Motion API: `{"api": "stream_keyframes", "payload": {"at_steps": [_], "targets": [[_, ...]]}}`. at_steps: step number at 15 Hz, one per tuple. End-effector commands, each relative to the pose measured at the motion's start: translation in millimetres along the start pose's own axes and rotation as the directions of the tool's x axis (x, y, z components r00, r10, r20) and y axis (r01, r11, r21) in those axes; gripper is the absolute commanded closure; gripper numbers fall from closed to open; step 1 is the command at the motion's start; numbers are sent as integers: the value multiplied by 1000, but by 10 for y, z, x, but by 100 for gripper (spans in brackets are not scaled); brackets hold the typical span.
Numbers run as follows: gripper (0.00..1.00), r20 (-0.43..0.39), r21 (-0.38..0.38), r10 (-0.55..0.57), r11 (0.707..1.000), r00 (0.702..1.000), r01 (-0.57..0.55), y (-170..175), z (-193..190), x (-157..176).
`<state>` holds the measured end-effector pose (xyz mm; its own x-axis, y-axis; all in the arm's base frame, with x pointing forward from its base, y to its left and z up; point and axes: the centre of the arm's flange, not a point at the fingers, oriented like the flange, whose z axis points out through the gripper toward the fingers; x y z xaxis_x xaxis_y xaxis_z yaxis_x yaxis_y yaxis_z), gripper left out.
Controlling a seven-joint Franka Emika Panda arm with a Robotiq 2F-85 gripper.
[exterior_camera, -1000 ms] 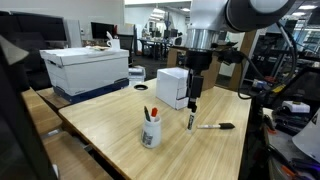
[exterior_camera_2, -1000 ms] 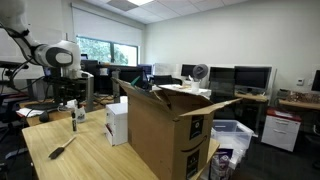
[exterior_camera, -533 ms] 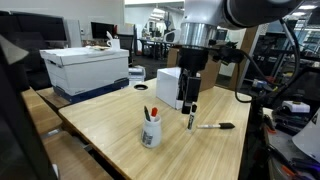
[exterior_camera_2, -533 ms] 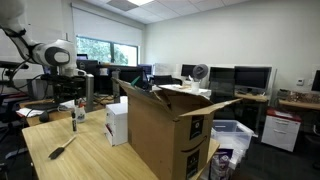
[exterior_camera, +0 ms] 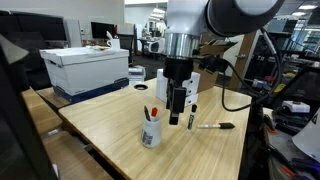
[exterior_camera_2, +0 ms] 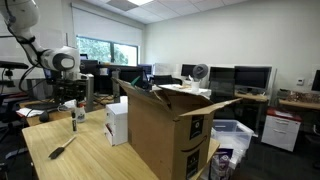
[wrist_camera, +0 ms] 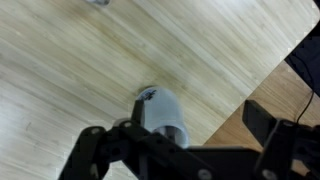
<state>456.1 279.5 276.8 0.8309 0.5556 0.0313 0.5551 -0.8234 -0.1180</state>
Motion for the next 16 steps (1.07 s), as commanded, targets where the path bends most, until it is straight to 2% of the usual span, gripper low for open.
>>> {"api": "stream_keyframes", "payload": {"at_steps": [1,7,14,15,16], "targets": [[0,2,-4,-53,999,999,53,16,86,236],[0,-10,-24,-78,997,997,78,76,61,435],[0,-20,-35,-83,996,996,82,148,28,502],[21,-22,-36,-80,996,997,80,163,21,507],[25,-22,-37,-80,996,997,79,170,17,509]]}}
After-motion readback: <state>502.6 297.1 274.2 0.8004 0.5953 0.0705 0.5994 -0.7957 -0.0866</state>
